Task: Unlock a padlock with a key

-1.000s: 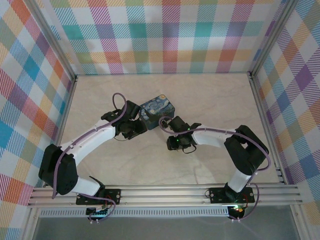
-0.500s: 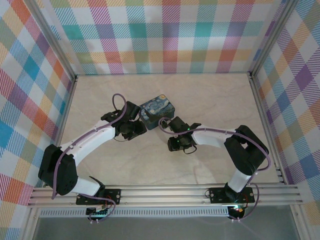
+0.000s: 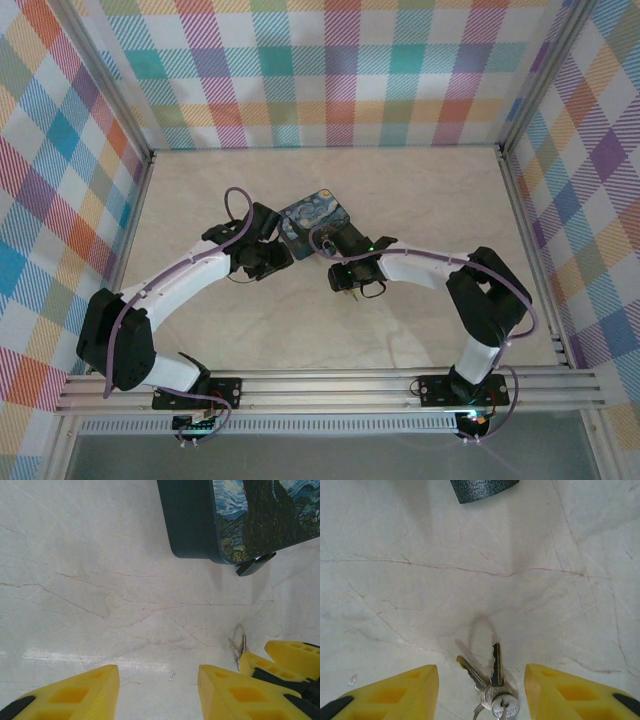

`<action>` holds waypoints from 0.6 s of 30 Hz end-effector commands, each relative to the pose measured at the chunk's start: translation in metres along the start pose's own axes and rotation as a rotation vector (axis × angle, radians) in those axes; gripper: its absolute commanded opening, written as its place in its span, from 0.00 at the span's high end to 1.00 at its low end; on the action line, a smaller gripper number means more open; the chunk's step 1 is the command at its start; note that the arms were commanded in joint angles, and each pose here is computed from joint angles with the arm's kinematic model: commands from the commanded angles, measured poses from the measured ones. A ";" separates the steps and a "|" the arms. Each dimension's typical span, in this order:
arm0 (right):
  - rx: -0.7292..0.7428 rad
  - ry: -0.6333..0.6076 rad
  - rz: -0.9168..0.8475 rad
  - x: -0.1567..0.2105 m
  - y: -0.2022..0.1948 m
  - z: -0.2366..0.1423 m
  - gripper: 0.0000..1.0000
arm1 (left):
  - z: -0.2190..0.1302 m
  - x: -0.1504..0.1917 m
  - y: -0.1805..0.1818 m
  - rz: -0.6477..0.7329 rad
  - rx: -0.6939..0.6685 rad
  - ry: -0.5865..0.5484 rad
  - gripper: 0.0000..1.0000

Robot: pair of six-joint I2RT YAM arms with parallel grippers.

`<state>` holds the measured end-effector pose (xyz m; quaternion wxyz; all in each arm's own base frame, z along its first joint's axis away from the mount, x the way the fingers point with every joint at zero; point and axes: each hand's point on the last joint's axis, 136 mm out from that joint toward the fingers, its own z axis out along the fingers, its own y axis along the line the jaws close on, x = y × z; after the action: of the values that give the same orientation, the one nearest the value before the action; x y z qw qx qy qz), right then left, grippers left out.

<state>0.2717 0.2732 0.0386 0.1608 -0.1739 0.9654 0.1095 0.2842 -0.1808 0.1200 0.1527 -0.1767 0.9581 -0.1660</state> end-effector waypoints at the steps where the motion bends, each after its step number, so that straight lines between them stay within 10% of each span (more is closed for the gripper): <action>1: 0.040 0.047 -0.029 0.009 -0.008 0.007 0.52 | -0.008 0.001 0.005 -0.008 -0.001 -0.002 0.54; 18: 0.086 0.101 -0.015 0.039 -0.026 0.020 0.82 | -0.015 -0.003 0.005 0.011 -0.012 -0.021 0.55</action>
<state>0.2683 0.2592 0.0186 0.1539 -0.1796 0.9683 0.0810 0.2808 -0.1769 0.1219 0.1529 -0.1762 0.9592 -0.1596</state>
